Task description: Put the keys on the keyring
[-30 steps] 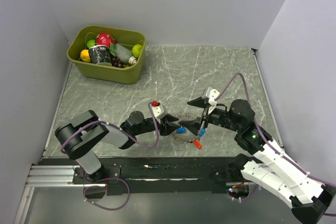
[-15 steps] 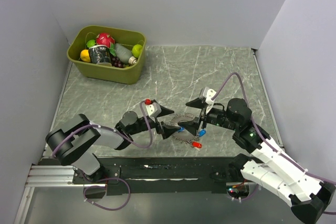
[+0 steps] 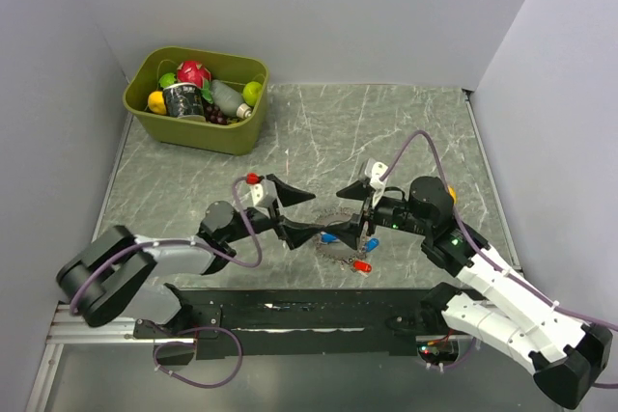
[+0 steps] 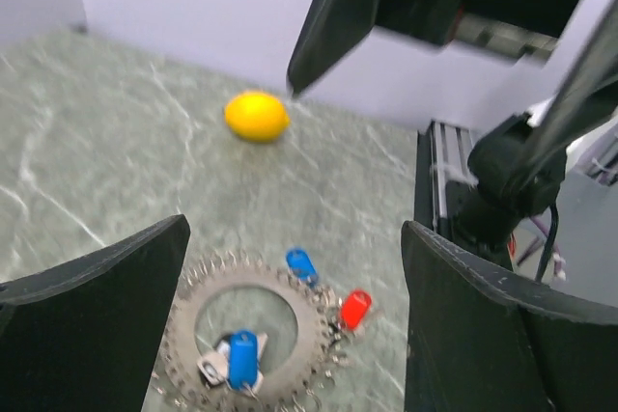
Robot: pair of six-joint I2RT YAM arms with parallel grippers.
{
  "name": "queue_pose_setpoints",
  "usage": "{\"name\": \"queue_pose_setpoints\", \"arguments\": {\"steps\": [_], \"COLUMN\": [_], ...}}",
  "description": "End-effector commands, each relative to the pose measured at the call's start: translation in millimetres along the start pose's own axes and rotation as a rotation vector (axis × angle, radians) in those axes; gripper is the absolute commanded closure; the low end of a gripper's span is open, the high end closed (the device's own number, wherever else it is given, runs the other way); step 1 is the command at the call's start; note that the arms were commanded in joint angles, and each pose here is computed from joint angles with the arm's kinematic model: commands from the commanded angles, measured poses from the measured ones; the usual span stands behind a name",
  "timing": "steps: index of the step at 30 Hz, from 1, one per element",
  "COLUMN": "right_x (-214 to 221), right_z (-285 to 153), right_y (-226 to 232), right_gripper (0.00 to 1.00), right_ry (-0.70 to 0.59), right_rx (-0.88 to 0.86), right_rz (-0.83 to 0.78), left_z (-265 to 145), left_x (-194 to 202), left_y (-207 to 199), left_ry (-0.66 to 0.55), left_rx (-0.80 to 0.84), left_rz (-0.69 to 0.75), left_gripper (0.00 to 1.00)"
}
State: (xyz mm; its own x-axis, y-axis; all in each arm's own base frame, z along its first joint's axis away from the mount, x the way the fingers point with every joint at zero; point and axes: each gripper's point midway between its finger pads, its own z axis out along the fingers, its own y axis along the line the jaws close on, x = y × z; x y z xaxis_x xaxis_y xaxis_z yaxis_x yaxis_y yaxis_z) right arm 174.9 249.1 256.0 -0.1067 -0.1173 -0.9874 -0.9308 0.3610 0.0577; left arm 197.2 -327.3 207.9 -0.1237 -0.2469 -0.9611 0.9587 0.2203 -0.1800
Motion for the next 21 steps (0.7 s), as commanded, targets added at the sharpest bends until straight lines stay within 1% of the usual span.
{"name": "queue_pose_setpoints", "arguments": {"steps": [1,5,6,12,16,18,19,21], "right_x": [-24,-23,-23,-17,-17,-9,-13,-11], "right_z": [2,4,5,7,9,11,12,15], "right_y": [1,-1,-1,-4,-9,-12,-13,-19], "right_gripper": [0.00,0.00,0.00,0.00,0.00,0.00,0.00,0.00], "right_ry": [-0.063,-0.067,-0.065,-0.048,-0.044,-0.027,-0.044,-0.030], "right_rx": [-0.015,-0.010,-0.012,-0.002,0.018,0.033,0.033,0.060], "right_rz": [-0.043,-0.036,-0.033,-0.018,-0.021,-0.006,-0.013,0.001], "left_z": [-2,-5,-6,-15,-21,-22,-22,-24], "left_x": [-35,-42,-39,-44,-48,-45,-43,-38], "left_y": [-1,7,11,19,31,34,36,46], "left_ry": [-0.069,-0.054,-0.038,-0.053,-0.066,-0.045,-0.031,-0.005], "left_rx": [-0.007,-0.063,-0.085,-0.156,-0.237,-0.251,-0.259,-0.305], "left_rz": [0.093,0.121,0.116,0.153,0.162,0.166,0.180,0.171], "left_gripper": [0.04,0.04,0.04,0.04,0.04,0.04,0.04,0.04]}}
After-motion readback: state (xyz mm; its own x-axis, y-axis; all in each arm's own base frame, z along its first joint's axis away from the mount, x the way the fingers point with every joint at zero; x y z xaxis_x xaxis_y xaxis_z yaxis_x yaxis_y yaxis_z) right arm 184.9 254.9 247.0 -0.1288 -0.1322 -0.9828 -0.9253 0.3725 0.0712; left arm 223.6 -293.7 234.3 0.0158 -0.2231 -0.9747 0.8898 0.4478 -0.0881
